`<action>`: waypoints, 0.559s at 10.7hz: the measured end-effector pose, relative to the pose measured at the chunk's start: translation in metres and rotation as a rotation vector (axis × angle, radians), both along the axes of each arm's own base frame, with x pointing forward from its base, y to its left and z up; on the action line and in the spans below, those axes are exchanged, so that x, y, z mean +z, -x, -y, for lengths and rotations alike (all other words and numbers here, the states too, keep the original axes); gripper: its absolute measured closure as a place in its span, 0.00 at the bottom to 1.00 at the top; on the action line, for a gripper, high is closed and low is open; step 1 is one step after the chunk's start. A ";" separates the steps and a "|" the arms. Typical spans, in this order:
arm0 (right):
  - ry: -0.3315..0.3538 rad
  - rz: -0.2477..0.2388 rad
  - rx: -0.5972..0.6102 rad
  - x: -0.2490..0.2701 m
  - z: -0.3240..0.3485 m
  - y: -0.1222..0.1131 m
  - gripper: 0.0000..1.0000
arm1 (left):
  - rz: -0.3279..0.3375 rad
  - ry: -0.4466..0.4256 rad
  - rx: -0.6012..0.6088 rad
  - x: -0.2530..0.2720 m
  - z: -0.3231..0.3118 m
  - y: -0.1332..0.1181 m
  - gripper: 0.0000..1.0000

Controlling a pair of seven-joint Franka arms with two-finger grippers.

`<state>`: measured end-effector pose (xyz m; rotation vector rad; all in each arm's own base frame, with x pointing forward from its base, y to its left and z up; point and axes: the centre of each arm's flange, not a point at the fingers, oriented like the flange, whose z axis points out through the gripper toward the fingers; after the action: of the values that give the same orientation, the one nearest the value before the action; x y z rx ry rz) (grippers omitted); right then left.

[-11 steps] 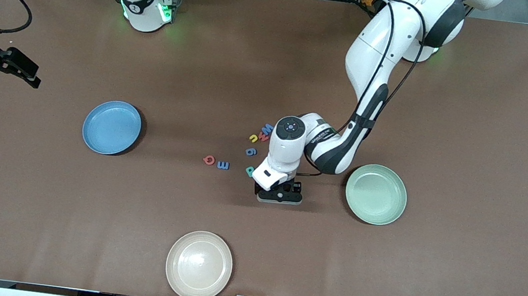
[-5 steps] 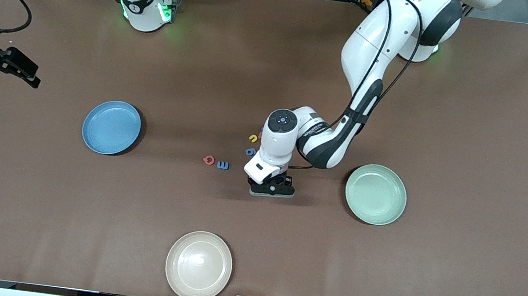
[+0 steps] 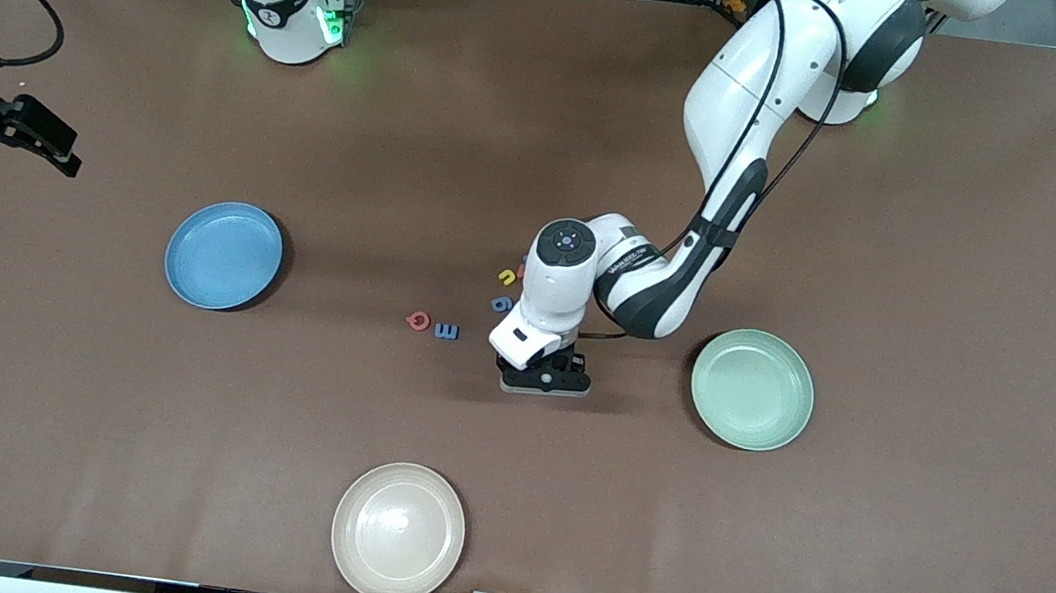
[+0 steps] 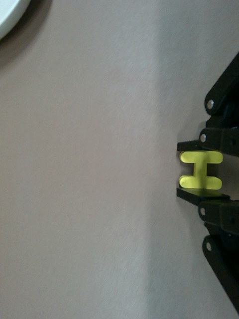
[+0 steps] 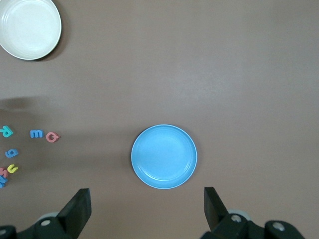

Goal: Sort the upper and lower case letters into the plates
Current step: 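Grasp the yellow H with the left gripper and lift it, then drop the H into the green plate while the right gripper reaches letters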

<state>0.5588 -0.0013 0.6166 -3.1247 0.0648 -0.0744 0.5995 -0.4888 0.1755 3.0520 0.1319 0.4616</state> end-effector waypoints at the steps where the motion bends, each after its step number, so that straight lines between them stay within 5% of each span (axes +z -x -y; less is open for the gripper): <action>1: 0.000 -0.002 -0.002 -0.001 0.001 0.000 0.00 | -0.020 -0.029 -0.005 0.010 -0.014 -0.011 0.67; 6: 0.000 -0.007 -0.003 -0.004 0.002 -0.002 0.00 | -0.196 -0.103 0.001 0.093 -0.108 -0.056 0.67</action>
<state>0.5605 -0.0031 0.6127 -3.1255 0.0698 -0.0633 0.6558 -0.3811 0.2685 3.1927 0.1207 0.1729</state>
